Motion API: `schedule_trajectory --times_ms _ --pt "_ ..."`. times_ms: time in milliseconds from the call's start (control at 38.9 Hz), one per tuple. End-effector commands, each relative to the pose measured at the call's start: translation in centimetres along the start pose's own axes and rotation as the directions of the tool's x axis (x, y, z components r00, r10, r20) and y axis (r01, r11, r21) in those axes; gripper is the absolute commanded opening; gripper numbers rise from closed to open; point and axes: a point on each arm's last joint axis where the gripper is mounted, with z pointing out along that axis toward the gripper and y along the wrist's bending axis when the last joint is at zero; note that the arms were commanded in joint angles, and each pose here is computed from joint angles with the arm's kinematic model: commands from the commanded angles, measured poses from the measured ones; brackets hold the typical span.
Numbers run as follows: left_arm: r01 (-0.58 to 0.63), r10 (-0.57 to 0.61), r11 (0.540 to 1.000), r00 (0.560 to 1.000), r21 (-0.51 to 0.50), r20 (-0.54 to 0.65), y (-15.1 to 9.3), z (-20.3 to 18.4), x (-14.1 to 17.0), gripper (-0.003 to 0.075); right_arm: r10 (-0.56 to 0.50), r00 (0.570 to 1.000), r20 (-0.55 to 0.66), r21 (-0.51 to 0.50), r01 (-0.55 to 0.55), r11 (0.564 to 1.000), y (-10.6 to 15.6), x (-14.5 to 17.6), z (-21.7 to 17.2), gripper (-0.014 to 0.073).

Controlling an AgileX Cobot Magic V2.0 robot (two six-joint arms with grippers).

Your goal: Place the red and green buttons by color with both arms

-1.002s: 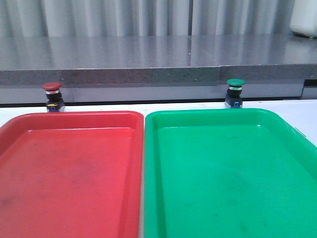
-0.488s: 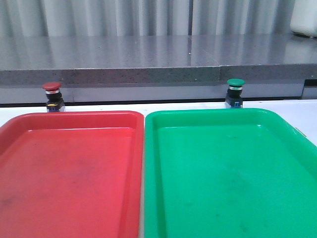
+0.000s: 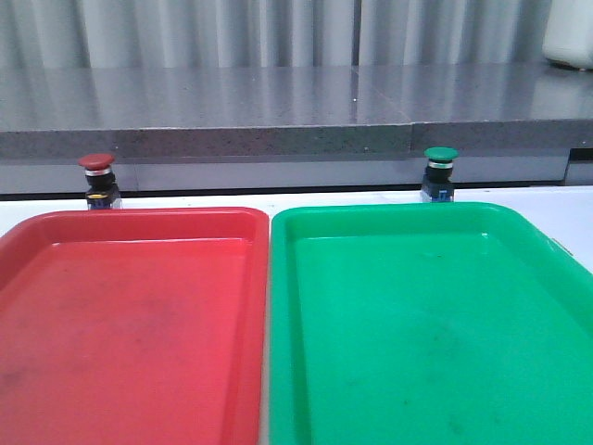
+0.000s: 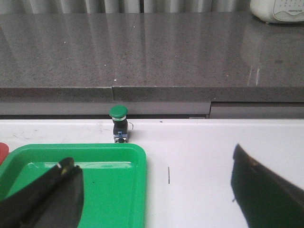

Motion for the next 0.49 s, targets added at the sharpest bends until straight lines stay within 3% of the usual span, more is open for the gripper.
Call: schedule_trajectory --times_ms 0,257,462 --pt "0.022 -0.023 1.000 0.996 0.017 0.086 -0.2 1.0 -2.0 0.0573 -0.002 0.995 0.104 0.003 0.002 1.000 0.0 -1.8 -0.2 0.0645" --pt "0.009 0.004 0.992 0.995 0.127 -0.101 -2.8 7.9 -3.0 0.0573 -0.002 0.995 0.104 0.003 0.002 1.000 0.0 -1.8 -0.2 0.0645" --pt "-0.005 0.062 0.985 0.943 0.171 -0.326 -5.4 15.5 -2.9 0.0573 -0.002 0.995 0.104 0.003 0.002 1.000 0.0 -1.8 -0.2 0.0645"
